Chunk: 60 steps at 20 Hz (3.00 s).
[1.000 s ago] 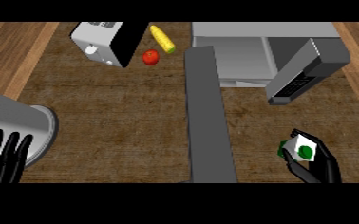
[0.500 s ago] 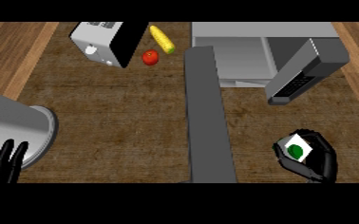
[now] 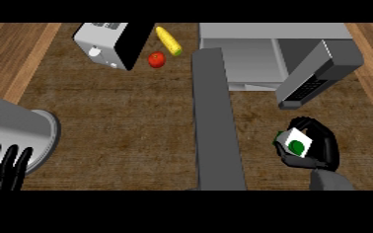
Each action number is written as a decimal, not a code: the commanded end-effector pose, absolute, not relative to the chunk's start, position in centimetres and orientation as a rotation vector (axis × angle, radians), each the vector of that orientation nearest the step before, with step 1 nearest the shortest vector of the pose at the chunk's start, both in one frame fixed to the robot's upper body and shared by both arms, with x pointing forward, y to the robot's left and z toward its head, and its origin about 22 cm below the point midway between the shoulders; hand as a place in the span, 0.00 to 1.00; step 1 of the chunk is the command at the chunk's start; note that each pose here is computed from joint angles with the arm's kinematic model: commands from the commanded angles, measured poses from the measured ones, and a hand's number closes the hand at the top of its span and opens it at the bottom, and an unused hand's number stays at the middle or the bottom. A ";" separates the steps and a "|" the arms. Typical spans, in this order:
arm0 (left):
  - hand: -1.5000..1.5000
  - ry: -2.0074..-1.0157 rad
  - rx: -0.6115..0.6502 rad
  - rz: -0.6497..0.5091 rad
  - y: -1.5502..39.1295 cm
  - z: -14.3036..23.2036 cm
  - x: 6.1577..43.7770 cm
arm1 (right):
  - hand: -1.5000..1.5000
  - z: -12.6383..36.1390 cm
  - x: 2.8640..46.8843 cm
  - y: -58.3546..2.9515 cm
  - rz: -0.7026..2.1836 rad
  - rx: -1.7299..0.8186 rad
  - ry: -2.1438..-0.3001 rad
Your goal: Pick up the milk, place it into the microwave and close the microwave
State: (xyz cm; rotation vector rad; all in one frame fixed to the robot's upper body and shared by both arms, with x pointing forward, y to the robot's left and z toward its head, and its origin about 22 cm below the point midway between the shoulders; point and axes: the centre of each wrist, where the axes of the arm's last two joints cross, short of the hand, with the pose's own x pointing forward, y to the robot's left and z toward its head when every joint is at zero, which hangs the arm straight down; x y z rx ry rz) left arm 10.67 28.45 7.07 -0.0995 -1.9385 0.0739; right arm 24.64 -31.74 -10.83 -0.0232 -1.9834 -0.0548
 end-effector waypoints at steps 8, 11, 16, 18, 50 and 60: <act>0.00 -1.938 -0.082 0.081 30.8 7.2 10.1 | 1.00 -4.4 25.9 -26.1 0.047 0.075 -2.037; 0.00 -1.937 -0.088 0.079 29.4 8.0 11.0 | 1.00 -1.1 27.9 -25.6 0.097 0.010 -2.055; 0.00 -1.933 -0.083 0.083 30.2 6.5 10.9 | 1.00 0.0 31.1 -22.6 0.134 -0.071 -2.011; 0.00 -1.935 -0.097 0.076 31.7 7.4 10.5 | 1.00 1.7 33.5 -21.8 0.135 -0.080 -2.001; 0.00 -1.957 -0.212 0.008 29.6 6.6 14.4 | 1.00 6.3 45.2 -21.6 0.177 -0.429 -1.938; 0.00 -1.960 -0.174 -0.089 30.2 7.3 15.2 | 0.00 6.5 45.2 -23.6 0.217 -0.908 -1.908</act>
